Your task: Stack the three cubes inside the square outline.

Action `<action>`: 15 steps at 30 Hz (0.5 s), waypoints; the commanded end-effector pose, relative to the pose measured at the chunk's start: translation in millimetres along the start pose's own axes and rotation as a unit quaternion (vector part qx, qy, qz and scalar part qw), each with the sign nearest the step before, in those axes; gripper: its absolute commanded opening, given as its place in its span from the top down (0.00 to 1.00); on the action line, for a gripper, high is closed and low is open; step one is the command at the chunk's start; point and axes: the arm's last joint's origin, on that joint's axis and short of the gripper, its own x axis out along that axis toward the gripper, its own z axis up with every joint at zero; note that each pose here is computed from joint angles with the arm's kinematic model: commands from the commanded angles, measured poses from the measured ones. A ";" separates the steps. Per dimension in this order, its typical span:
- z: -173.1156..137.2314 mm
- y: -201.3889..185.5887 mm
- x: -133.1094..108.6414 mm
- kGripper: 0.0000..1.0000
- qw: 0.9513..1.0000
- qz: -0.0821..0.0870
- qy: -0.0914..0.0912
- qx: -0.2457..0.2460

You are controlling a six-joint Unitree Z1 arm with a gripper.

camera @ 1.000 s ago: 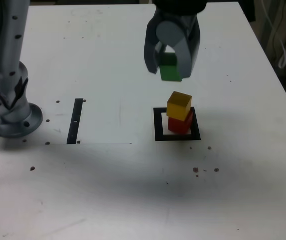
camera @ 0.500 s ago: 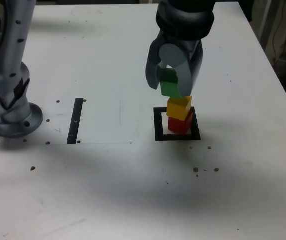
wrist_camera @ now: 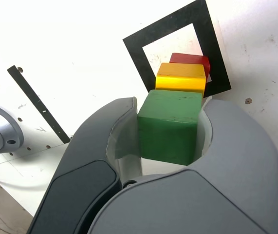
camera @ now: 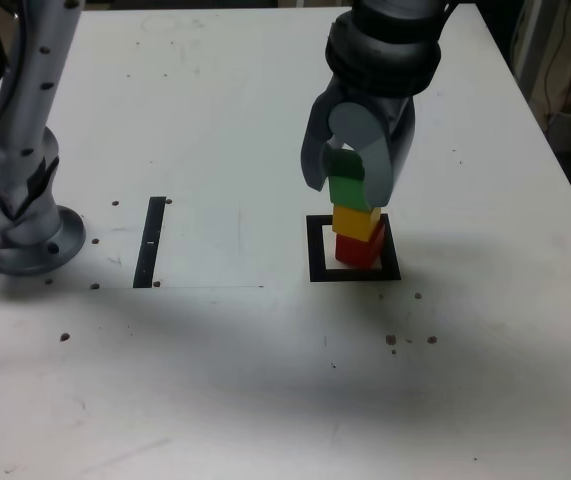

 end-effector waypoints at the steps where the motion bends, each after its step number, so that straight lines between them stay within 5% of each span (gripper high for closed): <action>1: 1.4 -0.1 0.5 0.65 1.000 0.000 0.003 0.002; 15: 6.1 0.4 4.8 0.10 1.000 -0.003 0.010 0.012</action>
